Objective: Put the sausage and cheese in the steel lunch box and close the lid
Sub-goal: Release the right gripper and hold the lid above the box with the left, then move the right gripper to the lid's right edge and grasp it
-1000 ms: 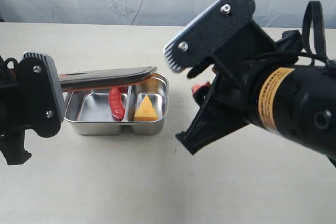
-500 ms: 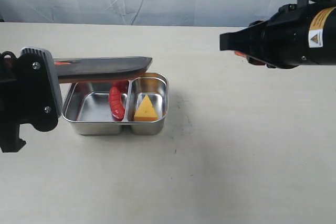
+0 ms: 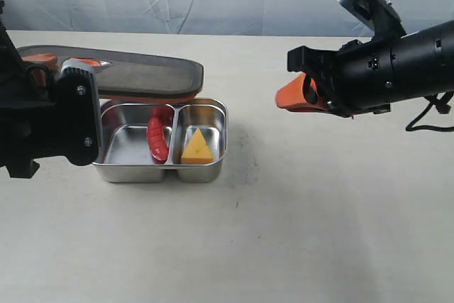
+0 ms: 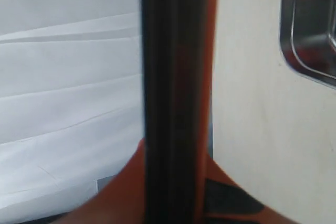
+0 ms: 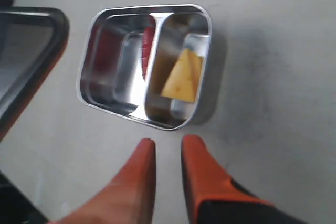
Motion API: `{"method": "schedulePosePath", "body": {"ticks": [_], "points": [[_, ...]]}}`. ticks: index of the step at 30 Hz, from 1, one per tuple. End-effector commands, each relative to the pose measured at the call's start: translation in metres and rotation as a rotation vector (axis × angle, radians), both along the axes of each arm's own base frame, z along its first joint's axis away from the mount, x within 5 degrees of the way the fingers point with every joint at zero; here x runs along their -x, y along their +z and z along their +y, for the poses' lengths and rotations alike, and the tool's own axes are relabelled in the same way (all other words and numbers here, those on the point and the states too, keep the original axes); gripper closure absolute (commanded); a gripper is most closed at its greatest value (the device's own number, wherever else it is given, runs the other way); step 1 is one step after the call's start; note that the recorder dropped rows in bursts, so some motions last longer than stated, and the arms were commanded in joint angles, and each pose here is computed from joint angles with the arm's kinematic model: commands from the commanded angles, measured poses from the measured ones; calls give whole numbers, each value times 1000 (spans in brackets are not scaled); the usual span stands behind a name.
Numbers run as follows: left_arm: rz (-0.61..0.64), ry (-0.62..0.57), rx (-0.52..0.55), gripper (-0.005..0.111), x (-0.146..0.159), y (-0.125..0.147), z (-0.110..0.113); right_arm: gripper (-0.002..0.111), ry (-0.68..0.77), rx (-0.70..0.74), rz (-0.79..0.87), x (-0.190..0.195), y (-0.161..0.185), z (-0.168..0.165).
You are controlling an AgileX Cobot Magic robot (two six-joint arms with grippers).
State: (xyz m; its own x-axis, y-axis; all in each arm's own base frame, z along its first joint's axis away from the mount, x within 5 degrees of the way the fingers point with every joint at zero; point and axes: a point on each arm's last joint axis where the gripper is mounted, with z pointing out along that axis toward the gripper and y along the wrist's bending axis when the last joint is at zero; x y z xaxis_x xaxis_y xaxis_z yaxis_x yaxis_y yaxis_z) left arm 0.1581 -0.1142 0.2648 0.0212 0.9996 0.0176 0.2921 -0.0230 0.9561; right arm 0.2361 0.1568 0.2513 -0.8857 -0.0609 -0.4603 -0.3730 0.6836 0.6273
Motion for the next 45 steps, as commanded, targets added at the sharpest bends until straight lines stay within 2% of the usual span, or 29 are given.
{"method": "schedulePosePath", "body": {"ticks": [1,5,8,10,17,23,29,36,45], "points": [[-34,35,-8,107,-2,0,1,89,11,-218,89,-19,-7,-10],[-49,42,50,107,-5,-1,-3,89,81,-418,154,-28,-13,-13],[-74,50,52,107,-8,-4,-7,89,125,-548,196,-32,-20,-9],[-63,61,65,107,-10,-9,-10,89,90,-573,224,-41,-31,-7],[-61,74,92,107,-19,-28,-24,89,54,-565,307,-54,-63,-5],[-30,125,160,107,-25,-47,-32,89,94,-532,294,-59,-65,-3],[5,139,116,107,-28,-66,-37,89,115,-519,276,-61,-61,-2],[6,139,115,107,-28,-66,-37,89,77,-526,359,-61,-62,-2],[11,81,109,107,-20,-66,-48,89,91,-545,371,-57,-60,9]]}}
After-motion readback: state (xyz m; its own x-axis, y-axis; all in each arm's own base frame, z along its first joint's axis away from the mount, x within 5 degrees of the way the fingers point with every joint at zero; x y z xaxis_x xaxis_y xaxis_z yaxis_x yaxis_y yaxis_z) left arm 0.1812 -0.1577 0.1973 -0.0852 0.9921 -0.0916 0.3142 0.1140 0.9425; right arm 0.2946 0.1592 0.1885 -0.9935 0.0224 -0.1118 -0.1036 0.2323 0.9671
